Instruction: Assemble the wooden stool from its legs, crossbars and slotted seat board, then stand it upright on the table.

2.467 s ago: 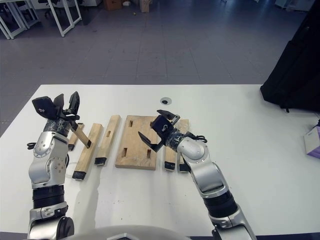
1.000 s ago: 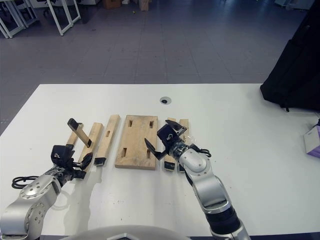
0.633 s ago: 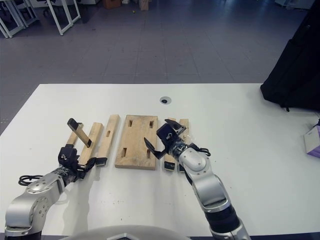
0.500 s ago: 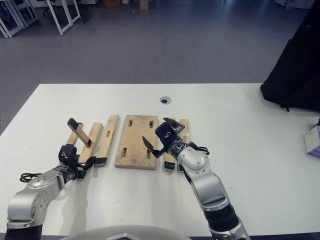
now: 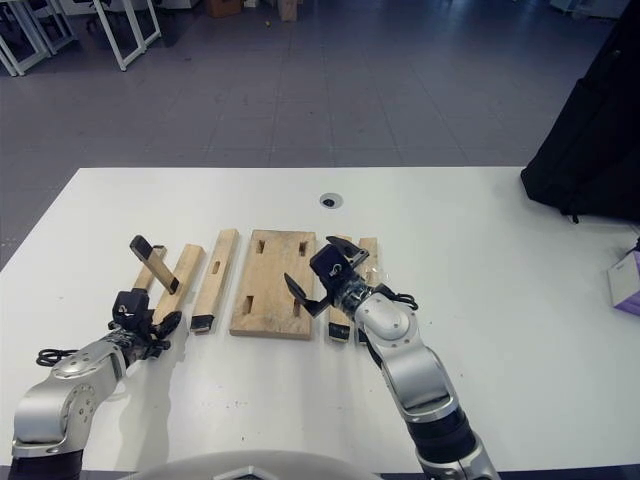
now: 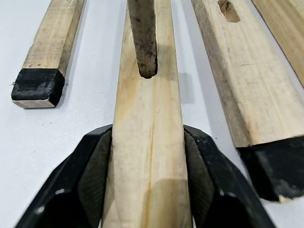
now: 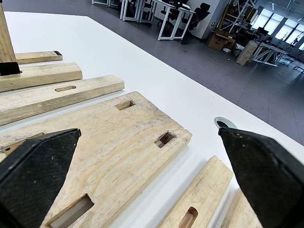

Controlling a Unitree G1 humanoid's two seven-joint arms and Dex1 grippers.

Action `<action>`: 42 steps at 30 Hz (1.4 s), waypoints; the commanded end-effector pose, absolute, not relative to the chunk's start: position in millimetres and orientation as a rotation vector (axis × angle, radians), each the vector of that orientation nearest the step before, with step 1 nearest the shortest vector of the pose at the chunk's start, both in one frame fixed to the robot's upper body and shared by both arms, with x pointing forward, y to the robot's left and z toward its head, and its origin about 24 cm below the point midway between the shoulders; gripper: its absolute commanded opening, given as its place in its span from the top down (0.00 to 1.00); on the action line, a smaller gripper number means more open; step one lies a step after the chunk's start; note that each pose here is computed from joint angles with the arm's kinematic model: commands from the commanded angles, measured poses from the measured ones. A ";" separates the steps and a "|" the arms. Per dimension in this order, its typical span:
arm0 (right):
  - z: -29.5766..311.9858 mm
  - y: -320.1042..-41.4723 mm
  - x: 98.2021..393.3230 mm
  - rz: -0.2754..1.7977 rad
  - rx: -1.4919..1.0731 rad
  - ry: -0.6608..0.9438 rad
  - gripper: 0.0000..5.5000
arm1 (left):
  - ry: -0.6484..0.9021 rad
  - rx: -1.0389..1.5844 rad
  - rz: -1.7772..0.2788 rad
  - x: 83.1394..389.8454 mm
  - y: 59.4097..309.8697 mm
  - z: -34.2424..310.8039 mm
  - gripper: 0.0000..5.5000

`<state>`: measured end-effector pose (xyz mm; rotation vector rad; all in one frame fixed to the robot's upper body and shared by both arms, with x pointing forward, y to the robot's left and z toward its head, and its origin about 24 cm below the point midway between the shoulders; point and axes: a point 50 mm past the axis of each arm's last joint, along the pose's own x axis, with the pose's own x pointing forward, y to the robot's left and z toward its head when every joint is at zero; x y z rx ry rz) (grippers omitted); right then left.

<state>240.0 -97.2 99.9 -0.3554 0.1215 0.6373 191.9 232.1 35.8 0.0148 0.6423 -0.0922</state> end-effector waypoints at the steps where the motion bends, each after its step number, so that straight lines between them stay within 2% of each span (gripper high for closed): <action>1: 104.1 -95.2 241.8 0.637 -0.357 0.109 0.02 | 0.666 0.018 -0.090 188.5 231.9 26.9 0.63; 4: 105.1 -95.4 243.7 0.628 -0.349 0.099 0.02 | 0.546 -0.008 -0.093 197.7 226.9 37.7 0.63; 7: 112.0 -98.3 247.2 0.615 -0.317 0.059 0.02 | 0.341 -0.078 -0.108 208.4 223.7 62.4 0.63; 10: 131.9 -106.7 254.2 0.622 -0.093 -0.004 0.02 | 0.063 -0.191 -0.235 217.3 217.4 108.8 0.63; 12: 139.6 -112.1 258.1 0.666 0.136 0.007 0.02 | -0.038 -0.276 -0.378 217.7 208.9 129.7 0.63; 15: 155.4 -106.9 248.0 0.907 0.559 -0.007 0.02 | -0.010 -0.581 -0.926 189.8 182.5 137.0 0.63; 18: 166.8 -99.2 237.9 1.082 0.820 -0.033 0.02 | 0.051 -0.720 -1.122 176.9 180.5 132.8 0.63; 24: 177.4 -93.5 216.2 1.258 1.050 -0.017 0.02 | 0.105 -0.798 -1.233 178.9 180.4 132.1 0.63; 33: 168.7 -82.3 223.0 1.250 1.006 0.101 0.02 | 0.160 -0.792 -1.299 169.3 170.8 126.7 0.63; 42: 170.0 -91.5 225.9 1.259 0.980 0.113 0.34 | 0.181 -0.762 -1.297 163.3 168.8 121.5 0.63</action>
